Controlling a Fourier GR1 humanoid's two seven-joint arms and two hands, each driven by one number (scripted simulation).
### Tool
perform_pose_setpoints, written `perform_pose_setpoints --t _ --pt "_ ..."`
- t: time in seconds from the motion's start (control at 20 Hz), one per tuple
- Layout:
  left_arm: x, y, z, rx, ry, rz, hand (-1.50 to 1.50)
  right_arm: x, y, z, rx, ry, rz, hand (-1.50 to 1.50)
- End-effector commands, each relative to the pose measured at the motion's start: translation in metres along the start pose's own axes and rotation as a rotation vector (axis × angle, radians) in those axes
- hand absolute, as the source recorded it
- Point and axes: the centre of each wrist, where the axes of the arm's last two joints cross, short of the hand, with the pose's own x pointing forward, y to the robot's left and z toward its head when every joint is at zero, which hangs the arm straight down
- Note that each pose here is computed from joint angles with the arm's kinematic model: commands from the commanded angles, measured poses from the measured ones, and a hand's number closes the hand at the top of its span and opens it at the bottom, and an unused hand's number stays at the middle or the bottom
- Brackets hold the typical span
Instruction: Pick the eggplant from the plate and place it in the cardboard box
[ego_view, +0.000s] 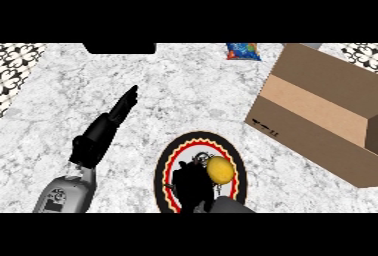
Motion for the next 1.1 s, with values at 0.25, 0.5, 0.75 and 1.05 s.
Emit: perform_pose_setpoints --t 0.25,0.5,0.75,1.05 --pt "-0.010 0.008 0.001 0.035 0.021 0.016 0.00 -0.064 -0.044 -0.008 -0.379 0.216 -0.047 1.50" --pt "-0.011 -0.002 0.002 0.033 0.023 0.032 0.00 -0.117 -0.054 -0.006 -0.651 0.374 -0.037 1.50" --pt "-0.001 -0.017 -0.001 0.024 0.015 0.024 0.00 -0.122 -0.081 0.025 -0.838 0.421 -0.003 1.50" --pt "0.005 -0.022 -0.003 0.029 -0.003 0.019 0.00 -0.085 -0.089 0.105 -0.946 0.334 -0.037 1.50"
